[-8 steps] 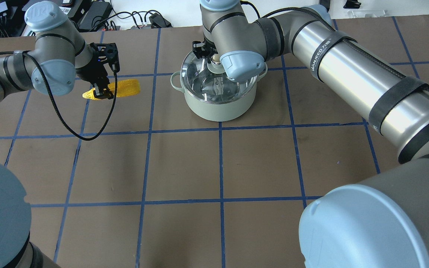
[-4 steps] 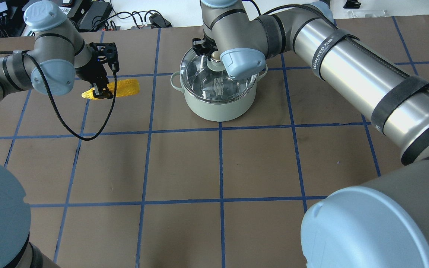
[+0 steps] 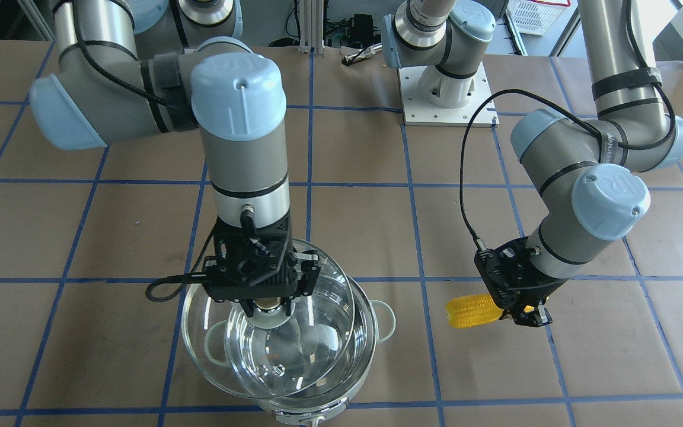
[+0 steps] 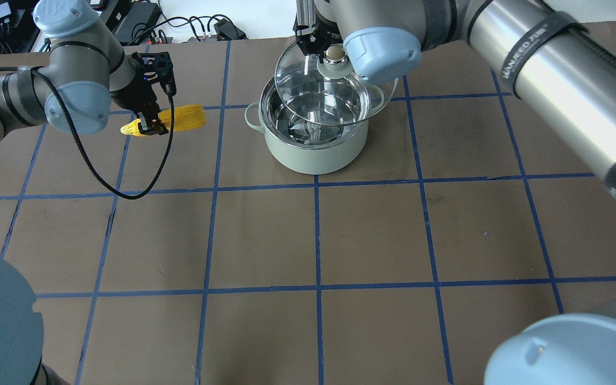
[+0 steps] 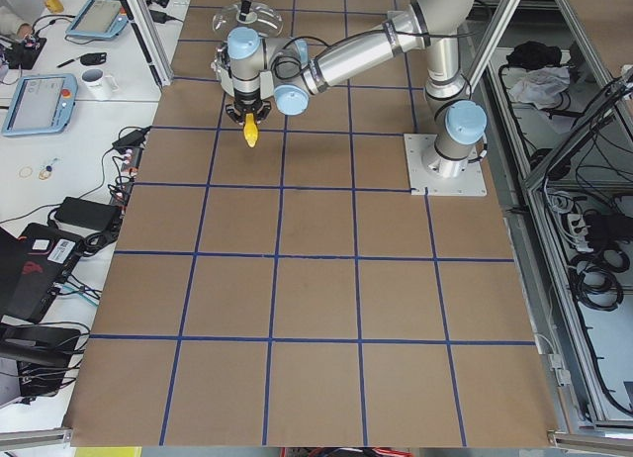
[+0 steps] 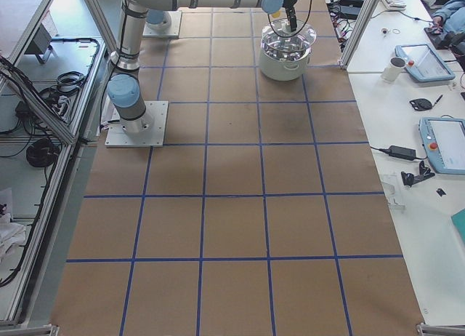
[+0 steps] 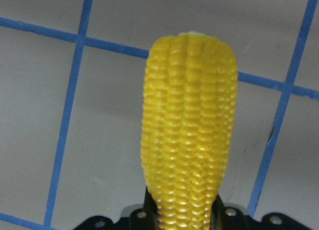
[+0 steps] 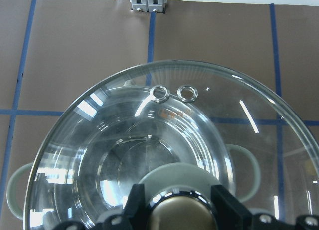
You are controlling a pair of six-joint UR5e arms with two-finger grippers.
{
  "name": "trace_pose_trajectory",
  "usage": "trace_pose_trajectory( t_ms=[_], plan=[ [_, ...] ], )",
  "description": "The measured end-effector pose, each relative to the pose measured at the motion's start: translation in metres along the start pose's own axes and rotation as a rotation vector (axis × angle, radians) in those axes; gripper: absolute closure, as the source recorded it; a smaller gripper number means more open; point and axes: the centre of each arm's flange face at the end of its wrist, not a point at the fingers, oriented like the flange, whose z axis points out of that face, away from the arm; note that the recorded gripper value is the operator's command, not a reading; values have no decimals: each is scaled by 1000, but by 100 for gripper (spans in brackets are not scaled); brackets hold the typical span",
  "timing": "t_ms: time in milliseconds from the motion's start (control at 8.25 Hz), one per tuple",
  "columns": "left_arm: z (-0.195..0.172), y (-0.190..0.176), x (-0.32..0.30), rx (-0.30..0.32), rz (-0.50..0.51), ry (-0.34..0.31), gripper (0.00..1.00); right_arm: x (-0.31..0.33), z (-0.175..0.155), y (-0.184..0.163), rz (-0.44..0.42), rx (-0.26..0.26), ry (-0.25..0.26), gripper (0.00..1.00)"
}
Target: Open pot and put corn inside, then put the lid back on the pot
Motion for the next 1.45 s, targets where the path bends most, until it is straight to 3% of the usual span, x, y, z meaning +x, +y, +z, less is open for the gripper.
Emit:
trace_pose_trajectory(
  t_ms=[242,485,848,1091,1455],
  plan=[
    [-29,-45,12,22,-33,-103,100,57,-58,1,-13,-47,5,61],
    [-51,-95,27,70,-32,-220,100,111,-113,24,-34,-127,23,61],
    [-73,-167,59,166,-25,-348,100,141,-144,88,-60,-202,34,64],
    [-68,-206,80,212,-3,-366,100,144,-144,107,-37,-233,45,64],
    [-47,-247,105,224,83,-335,100,143,-143,113,-6,-240,41,64]
  ],
)
